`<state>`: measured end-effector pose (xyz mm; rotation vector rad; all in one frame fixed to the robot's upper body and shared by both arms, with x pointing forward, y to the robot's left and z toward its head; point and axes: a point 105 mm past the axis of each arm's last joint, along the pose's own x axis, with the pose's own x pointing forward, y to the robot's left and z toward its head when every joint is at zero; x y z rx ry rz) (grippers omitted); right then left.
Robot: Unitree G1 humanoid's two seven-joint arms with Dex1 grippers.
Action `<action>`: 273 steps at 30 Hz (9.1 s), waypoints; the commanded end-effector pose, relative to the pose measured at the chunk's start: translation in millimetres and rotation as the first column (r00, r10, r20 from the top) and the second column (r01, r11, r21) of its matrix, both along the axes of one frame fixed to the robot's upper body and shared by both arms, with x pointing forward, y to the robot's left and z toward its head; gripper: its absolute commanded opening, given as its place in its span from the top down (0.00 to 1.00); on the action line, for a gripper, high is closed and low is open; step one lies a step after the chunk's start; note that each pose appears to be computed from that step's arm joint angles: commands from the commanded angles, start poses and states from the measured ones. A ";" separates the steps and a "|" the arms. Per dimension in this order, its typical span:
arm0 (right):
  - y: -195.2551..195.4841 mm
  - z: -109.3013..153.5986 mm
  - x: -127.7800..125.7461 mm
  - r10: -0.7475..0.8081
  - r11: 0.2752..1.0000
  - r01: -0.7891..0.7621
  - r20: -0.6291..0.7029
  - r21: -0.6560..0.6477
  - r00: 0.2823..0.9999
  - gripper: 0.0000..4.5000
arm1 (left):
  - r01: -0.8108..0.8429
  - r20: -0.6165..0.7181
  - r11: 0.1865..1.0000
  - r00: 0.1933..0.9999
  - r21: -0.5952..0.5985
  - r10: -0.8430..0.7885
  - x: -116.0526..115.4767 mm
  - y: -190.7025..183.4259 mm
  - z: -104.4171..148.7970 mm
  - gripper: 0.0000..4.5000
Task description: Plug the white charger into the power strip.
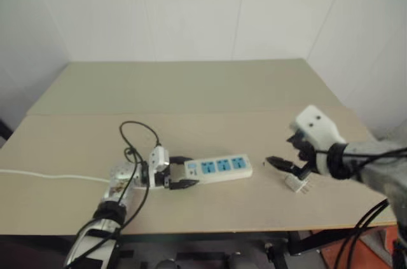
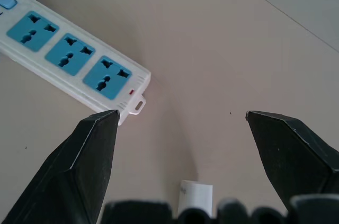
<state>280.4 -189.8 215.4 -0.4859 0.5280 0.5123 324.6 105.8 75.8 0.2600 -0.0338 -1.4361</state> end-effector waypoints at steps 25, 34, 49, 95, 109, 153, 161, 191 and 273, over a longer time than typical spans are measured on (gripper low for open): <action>-30.6 -52.0 17.9 -0.163 0.975 0.079 -0.423 -0.209 0.891 0.00 | 0.019 -0.085 0.999 0.996 0.049 -0.015 -35.0 -16.3 -40.5 0.28; -30.7 -65.3 23.7 -0.171 0.974 0.078 -0.464 -0.212 0.869 0.00 | 0.028 -0.083 0.997 0.996 0.067 -0.022 -36.8 -15.5 -37.4 0.28; -27.0 -76.1 29.5 -0.154 0.977 0.053 -0.507 -0.207 0.848 0.00 | 0.020 -0.087 0.995 0.996 0.095 -0.011 -48.7 -16.0 -48.0 0.28; 121.4 -18.0 23.9 0.464 0.268 -0.814 0.672 0.515 0.578 0.75 | 0.141 -0.103 0.971 0.987 0.194 -0.123 -18.1 26.6 -9.9 0.28; 149.9 -72.6 26.4 0.527 0.260 -0.805 0.621 0.533 0.581 0.75 | 0.129 -0.104 0.968 0.989 0.213 -0.109 -18.2 36.0 -8.7 0.28; 150.5 -102.2 26.1 0.563 0.303 -0.801 0.581 0.517 0.588 0.75 | 0.131 -0.094 0.963 0.989 0.236 -0.112 -16.8 35.2 -9.1 0.28; 146.6 -106.5 28.1 0.566 0.324 -0.797 0.570 0.510 0.595 0.75 | 0.134 -0.092 0.961 0.989 0.241 -0.115 -16.3 34.1 -9.6 0.28; 149.4 -150.2 32.0 0.641 0.415 -0.751 0.421 0.514 0.642 0.75 | 0.144 -0.099 0.956 0.988 0.257 -0.122 -18.5 33.8 -13.7 0.28; 105.2 -161.7 24.4 0.715 0.480 -0.801 0.370 0.357 0.593 0.00 | 0.129 -0.045 0.971 0.991 0.202 -0.123 -16.7 28.7 4.5 0.01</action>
